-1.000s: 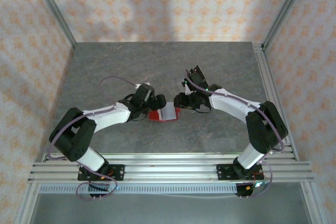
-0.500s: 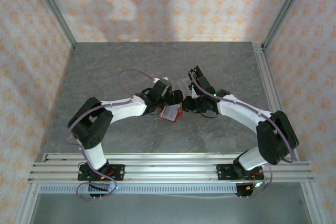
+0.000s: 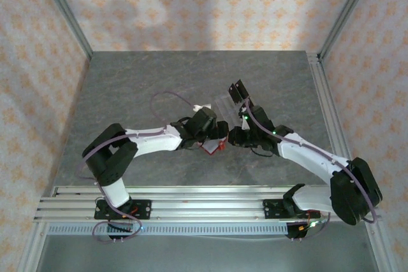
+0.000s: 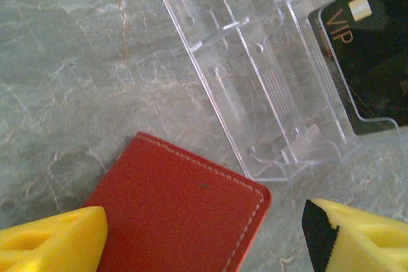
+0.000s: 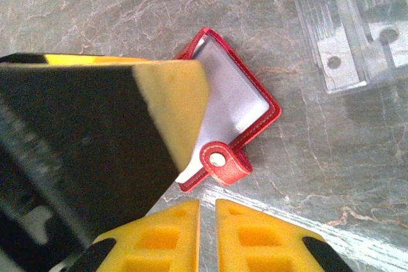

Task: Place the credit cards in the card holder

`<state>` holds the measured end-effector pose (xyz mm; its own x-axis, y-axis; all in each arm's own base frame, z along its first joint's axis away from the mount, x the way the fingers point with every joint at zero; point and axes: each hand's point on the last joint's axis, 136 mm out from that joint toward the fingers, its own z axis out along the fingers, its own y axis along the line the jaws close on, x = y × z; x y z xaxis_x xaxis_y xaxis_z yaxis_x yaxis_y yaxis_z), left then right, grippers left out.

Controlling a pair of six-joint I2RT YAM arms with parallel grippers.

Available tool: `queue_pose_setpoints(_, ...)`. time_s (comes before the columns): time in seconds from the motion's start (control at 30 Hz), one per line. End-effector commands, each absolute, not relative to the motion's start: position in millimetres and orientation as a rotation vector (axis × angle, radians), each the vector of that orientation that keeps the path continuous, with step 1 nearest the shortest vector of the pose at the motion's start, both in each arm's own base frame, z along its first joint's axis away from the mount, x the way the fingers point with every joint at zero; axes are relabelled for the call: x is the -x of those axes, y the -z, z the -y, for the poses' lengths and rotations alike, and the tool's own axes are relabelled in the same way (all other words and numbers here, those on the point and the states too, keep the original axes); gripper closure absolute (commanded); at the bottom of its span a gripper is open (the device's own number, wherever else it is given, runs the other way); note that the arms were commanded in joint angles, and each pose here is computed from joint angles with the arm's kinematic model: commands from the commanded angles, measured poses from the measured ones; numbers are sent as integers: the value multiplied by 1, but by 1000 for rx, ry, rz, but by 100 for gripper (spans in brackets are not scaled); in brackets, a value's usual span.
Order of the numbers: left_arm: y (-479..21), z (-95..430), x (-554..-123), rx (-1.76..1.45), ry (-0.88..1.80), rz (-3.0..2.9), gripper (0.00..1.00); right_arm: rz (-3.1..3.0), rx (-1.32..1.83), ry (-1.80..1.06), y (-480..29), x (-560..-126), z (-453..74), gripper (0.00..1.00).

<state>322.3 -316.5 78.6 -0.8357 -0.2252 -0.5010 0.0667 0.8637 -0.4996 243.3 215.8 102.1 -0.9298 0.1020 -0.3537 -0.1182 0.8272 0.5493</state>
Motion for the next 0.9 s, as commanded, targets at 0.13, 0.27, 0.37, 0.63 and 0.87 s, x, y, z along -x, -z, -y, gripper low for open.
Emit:
queue_pose_setpoints(0.13, -104, 316, -302, 121, 689, -2404, 19, -2616, -16, -816, -102, -244, -212, 86)
queue_pose_setpoints(0.27, -94, 319, -293, 116, 693, -2425, 18, -2659, -19, -815, -87, -242, -214, 86)
queue_pose_setpoints(0.37, -82, 321, -286, 125, 710, -2442, 18, -2693, -29, -826, -72, -243, -218, 87)
queue_pose_setpoints(0.63, -78, 310, -271, 141, 705, -2442, 18, -2739, -65, -867, -40, -254, -234, 90)
queue_pose_setpoints(0.87, -70, 296, -266, 165, 660, -2445, 18, -2761, -77, -868, -25, -270, -246, 91)
